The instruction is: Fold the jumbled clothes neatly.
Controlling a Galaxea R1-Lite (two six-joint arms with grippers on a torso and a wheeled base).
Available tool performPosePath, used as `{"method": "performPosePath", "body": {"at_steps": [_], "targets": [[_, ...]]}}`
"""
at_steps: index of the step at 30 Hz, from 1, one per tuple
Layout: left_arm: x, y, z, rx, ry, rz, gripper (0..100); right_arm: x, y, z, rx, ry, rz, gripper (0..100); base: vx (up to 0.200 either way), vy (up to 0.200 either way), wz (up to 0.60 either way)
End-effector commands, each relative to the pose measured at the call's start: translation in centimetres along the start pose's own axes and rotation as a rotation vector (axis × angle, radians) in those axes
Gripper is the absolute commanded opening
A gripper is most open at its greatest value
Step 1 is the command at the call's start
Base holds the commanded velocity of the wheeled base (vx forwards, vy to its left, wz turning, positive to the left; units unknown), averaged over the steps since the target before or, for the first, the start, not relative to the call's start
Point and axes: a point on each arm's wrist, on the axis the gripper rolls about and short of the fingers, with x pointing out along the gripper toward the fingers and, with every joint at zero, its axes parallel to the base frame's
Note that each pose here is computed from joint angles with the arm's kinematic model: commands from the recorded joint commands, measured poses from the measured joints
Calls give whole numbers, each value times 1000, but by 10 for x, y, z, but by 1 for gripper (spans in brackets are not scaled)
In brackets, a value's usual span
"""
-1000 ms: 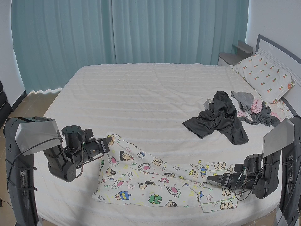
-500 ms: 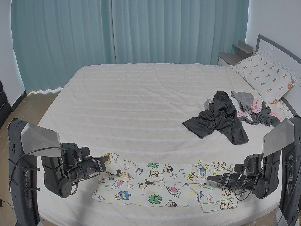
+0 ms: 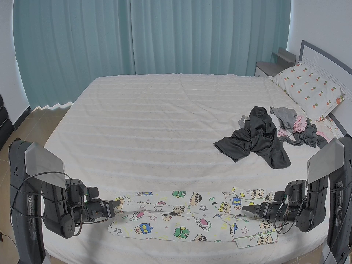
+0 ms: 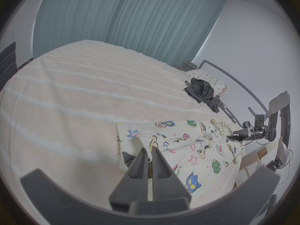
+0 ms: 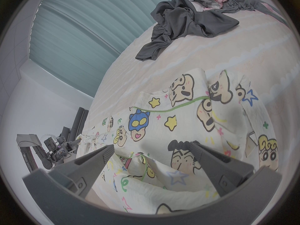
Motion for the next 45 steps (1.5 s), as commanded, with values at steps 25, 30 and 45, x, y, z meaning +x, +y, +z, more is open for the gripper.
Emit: {"method": "performPosePath", "body": {"at_steps": [25, 30, 45], "targets": [[-20, 23, -17, -75, 51, 104, 100, 0, 0, 0, -1, 1, 1, 100, 0, 0, 0], [-15, 13, 2, -219, -40, 108, 100, 0, 0, -1, -1, 3, 0, 100, 0, 0, 0], [35, -13, 2, -173, 53, 193, 100, 0, 0, 0, -1, 1, 1, 100, 0, 0, 0]]}}
